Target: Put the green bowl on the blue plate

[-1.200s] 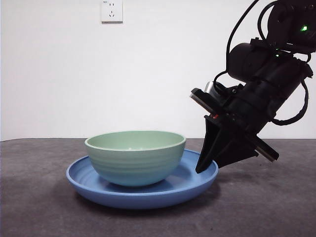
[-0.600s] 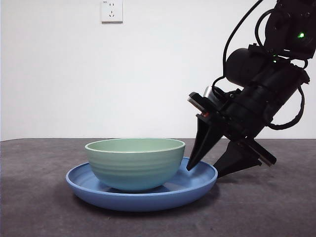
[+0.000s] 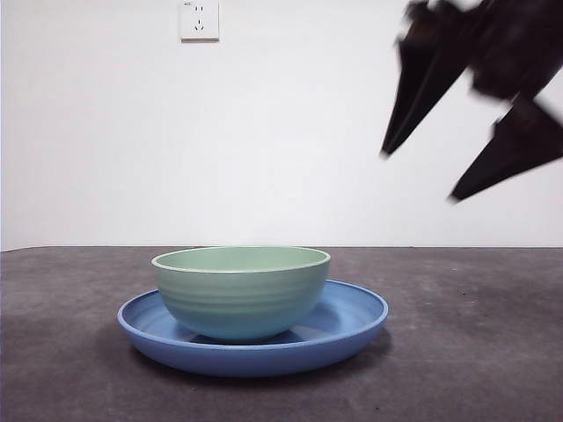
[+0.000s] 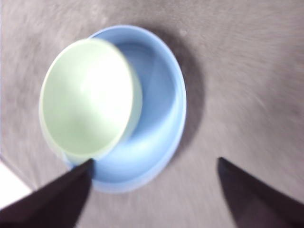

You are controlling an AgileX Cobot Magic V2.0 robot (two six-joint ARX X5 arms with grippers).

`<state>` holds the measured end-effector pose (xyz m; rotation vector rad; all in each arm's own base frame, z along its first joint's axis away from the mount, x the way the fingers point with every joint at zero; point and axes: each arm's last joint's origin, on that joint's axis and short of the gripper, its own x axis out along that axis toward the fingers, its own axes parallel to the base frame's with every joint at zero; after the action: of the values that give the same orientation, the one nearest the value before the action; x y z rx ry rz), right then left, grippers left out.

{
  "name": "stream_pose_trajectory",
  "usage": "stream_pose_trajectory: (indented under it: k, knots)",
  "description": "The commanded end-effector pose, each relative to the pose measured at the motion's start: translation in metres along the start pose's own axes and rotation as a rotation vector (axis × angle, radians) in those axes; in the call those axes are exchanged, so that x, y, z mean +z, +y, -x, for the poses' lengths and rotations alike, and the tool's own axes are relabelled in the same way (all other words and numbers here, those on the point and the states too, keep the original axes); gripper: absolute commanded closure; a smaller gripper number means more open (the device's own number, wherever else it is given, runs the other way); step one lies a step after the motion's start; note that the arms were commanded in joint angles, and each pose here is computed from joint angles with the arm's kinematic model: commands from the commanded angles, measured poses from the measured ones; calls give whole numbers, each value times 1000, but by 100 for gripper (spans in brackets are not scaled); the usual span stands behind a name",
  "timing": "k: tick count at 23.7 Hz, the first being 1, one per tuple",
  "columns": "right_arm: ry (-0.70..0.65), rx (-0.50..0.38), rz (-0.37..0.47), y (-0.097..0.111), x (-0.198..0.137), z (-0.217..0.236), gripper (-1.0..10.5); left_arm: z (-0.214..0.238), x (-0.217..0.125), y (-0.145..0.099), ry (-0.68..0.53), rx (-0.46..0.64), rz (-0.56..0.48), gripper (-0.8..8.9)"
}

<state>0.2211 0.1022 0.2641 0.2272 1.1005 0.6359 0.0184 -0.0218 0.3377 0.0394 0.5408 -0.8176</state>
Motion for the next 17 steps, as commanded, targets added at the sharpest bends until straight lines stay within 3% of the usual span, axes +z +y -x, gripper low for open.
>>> stream_pose_trajectory:
  k: [1, 11, 17]
  knots:
    - [-35, -29, 109, 13, -11, 30, 419, 2, 2, -1, -16, -7, -10, 251]
    - [-189, -16, 245, 37, -77, 112, 393, 2, 2, -1, -15, -6, -9, 251]
    - [-273, 1, 282, 42, -113, 141, 393, 2, 2, -1, -14, -6, -9, 252]
